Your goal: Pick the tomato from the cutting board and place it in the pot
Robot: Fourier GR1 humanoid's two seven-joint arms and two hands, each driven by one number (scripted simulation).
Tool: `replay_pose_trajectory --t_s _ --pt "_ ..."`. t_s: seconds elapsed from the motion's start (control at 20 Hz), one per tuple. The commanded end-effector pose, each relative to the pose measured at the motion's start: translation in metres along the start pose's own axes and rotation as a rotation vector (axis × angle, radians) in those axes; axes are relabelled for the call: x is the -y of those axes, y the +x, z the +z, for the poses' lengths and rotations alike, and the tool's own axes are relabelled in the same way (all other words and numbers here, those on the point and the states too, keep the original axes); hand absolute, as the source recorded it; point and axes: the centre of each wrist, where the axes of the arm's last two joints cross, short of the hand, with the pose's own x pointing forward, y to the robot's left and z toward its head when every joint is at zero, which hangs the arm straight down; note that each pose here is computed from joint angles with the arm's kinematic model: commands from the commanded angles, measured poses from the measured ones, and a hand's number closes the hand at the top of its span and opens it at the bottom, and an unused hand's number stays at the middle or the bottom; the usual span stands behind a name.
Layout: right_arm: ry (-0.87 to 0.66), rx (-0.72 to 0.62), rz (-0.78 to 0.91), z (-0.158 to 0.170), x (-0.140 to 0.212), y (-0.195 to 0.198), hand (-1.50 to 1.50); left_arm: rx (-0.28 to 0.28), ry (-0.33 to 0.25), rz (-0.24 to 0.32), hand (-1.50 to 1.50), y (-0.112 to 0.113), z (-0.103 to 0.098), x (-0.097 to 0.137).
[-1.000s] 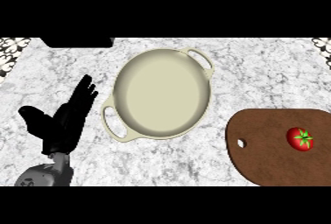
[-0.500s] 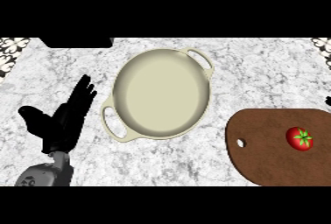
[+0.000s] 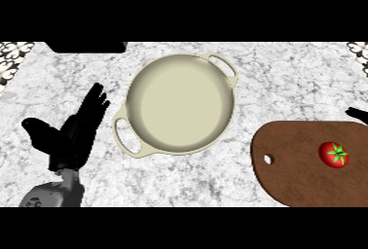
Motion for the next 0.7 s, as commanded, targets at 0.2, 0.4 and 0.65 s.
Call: replay_pose_trajectory --t_s 0.2,0.4,0.65 --pt "0.032 -0.078 0.043 -0.028 -0.016 -0.002 -1.5 0.007 -0.005 0.0 0.0 0.012 0.005 -0.003" --pt "0.055 -0.065 0.085 -0.035 -0.05 0.0 -1.5 0.016 -0.002 -0.01 0.0 0.007 0.002 -0.007" --pt "0.092 -0.134 0.144 -0.05 -0.057 0.006 -1.5 -0.012 -0.009 -0.021 0.0 0.006 -0.01 0.008"
